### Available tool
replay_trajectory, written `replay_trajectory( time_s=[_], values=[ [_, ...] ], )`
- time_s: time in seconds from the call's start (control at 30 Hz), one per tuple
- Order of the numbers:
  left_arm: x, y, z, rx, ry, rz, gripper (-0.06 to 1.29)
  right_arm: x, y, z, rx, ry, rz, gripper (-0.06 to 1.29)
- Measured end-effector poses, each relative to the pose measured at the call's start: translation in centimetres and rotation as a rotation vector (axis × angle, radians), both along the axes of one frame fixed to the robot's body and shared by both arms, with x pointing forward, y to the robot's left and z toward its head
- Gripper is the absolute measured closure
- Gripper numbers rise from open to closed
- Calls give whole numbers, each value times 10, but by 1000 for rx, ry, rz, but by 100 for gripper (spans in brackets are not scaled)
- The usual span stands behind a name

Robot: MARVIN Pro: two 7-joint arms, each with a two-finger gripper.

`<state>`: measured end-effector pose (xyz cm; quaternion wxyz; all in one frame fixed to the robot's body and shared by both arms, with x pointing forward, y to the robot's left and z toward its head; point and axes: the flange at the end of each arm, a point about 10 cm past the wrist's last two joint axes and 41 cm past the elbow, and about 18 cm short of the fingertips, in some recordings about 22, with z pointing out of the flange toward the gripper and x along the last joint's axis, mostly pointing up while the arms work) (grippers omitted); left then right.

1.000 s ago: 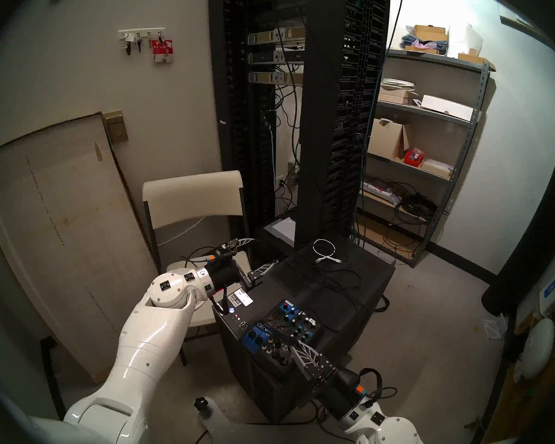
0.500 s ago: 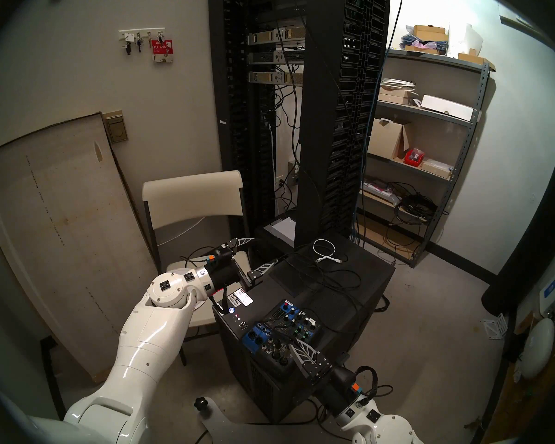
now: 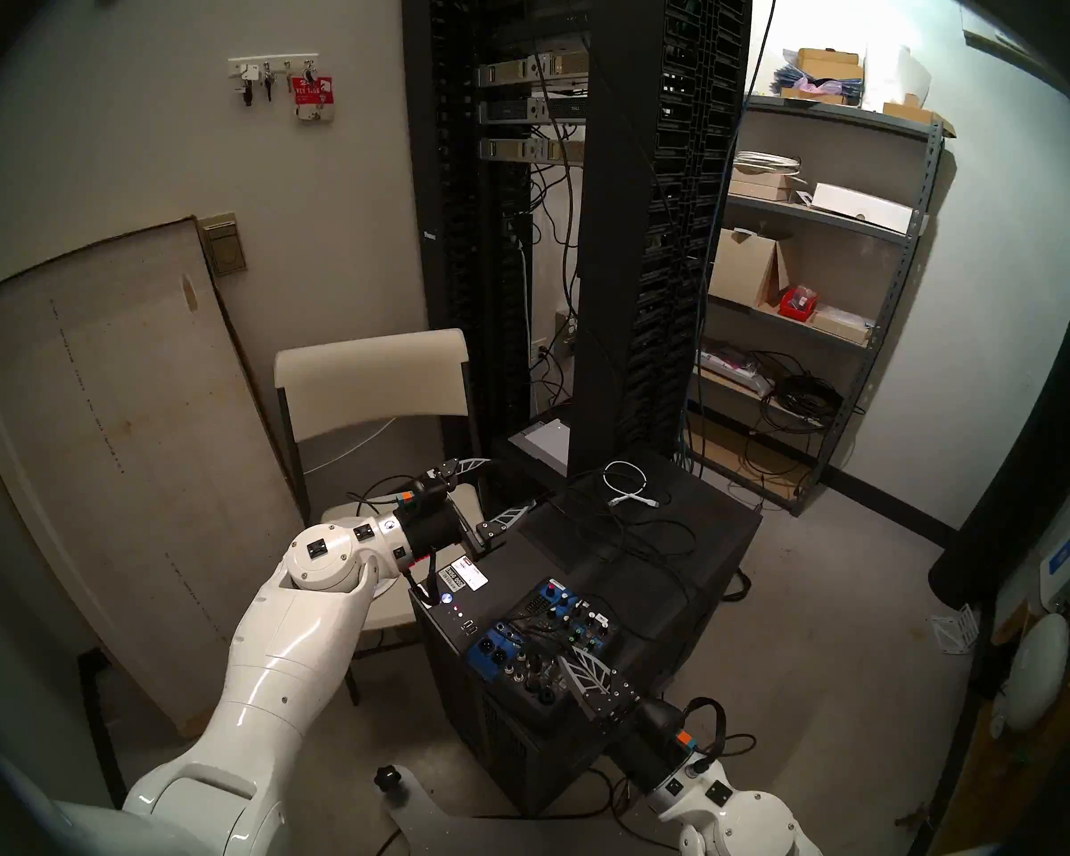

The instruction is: Insert aux cable

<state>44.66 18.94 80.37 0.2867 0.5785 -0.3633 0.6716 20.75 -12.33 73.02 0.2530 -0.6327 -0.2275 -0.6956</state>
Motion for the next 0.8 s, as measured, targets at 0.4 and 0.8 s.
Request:
replay_trajectory(
  time_s=[0.4,0.8],
  values=[
    [1,1,0,-1,-1,3,4,-2,-2,-1,-9,3,17,125],
    [1,1,0,-1,0,10,4,-4,-2,-5,-9,13,16,125]
  ],
)
